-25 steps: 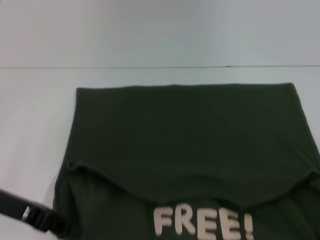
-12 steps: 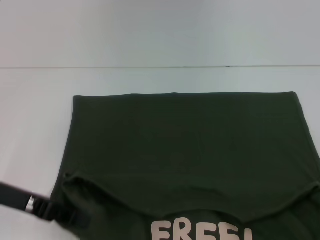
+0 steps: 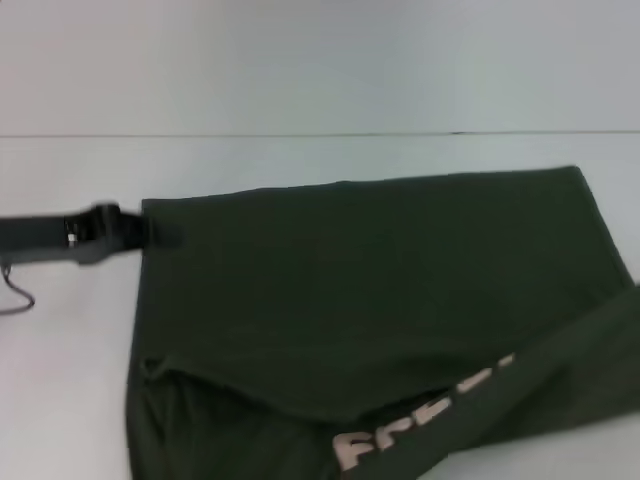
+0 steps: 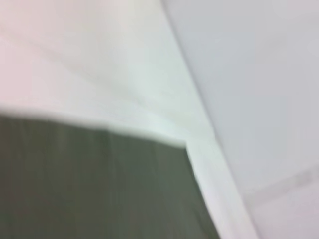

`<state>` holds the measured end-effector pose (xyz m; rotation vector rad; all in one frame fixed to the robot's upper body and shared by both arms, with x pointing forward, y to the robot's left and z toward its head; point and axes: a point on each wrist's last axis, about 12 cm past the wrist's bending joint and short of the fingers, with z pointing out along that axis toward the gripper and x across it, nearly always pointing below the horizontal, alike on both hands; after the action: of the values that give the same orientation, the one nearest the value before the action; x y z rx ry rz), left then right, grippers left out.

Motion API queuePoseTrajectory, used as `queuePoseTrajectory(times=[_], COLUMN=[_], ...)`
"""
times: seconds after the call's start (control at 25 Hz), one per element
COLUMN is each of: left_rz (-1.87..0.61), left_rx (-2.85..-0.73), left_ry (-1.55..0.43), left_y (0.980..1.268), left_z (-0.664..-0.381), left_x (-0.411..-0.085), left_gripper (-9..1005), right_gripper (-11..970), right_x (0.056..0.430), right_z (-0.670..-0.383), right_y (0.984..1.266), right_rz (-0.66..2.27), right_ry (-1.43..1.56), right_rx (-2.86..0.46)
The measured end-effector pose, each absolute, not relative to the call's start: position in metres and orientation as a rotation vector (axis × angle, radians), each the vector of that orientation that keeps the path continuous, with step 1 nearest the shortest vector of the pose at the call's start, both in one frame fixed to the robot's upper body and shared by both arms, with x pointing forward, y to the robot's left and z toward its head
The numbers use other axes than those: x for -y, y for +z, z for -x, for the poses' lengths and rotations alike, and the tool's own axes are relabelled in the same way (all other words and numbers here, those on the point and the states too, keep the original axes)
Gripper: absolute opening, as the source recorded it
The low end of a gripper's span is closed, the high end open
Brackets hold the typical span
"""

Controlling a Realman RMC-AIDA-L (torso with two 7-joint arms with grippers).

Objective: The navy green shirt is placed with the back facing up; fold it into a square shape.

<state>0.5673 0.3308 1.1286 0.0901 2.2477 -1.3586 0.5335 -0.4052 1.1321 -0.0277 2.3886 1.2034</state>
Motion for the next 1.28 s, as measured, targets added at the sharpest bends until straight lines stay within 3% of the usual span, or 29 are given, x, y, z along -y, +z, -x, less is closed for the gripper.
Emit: queuePoseTrajectory(times=[0.24,0.56,0.88,1.04,1.28], left_rz=[0.015,-0.067,-0.152,-0.180,-0.213], left_rx=[-2.192,-2.462,-2.702,-2.758,-2.820], left_ry=[-1.315,-1.373,-1.389,-1.386,-1.375], left_y=[1.123,1.112,1.100,1.095,1.091], left_z=[-0.574,-0.544,-0.520,-0.516,-0.512], left_x=[-0.335,-0.336,-0.332,-0.327,-0.322], left_gripper=[25,26,209,430,648], right_gripper=[31,30,31,31,30], right_x=[0.399,0.389,0.387,0.387,0.387], right_z=[-0.545,-0.546,-0.547,-0.547,-0.548], right_y=[1.123,1.117,1.118,1.119,1.120], right_rz=[-0.055,-0.015,0.011,0.019,0.021], right_ry=[1.197,1.214,1.213,1.216,1.210], right_rx=[-2.298,-2.318,-2.324,-2.323,-2.325])
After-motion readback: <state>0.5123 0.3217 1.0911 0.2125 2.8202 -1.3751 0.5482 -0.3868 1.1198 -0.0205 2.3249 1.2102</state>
